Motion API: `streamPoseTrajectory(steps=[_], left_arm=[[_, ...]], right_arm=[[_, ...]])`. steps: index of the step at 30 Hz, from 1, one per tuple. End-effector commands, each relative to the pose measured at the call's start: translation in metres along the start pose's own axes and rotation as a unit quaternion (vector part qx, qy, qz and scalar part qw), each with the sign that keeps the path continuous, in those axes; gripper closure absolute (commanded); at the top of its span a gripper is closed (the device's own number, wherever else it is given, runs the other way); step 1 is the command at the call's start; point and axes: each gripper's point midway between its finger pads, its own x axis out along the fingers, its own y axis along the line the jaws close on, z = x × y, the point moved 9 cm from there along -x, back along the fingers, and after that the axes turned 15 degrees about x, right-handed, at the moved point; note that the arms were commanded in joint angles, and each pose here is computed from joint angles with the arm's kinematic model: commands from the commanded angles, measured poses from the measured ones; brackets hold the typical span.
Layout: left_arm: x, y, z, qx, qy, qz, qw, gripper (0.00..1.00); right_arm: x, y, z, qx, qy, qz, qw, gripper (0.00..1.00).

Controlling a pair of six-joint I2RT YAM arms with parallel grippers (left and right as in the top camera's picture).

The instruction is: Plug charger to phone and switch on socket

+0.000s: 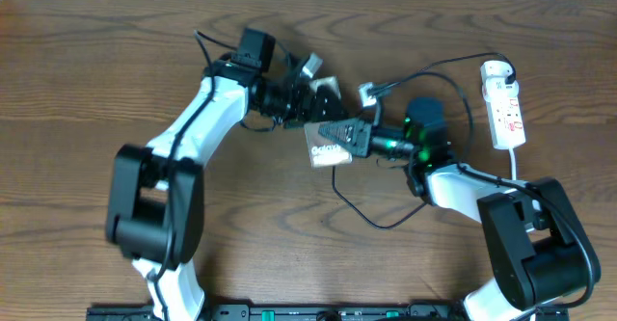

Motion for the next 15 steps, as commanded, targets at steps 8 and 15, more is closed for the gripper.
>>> streamPoseTrajectory(steps=[8, 15], left_arm=[[-0.031, -0.074, 0.016, 0.111, -0.047, -0.095, 0.988, 0.3], [-0.035, -0.085, 0.024, 0.136, -0.061, -0.127, 0.981, 0.52]], right_arm=[[-0.006, 0.045, 0.006, -0.015, 0.025, 0.095, 0.995, 0.99], [-0.008, 0.056, 0.006, -0.012, 0.027, 0.118, 0.993, 0.99]])
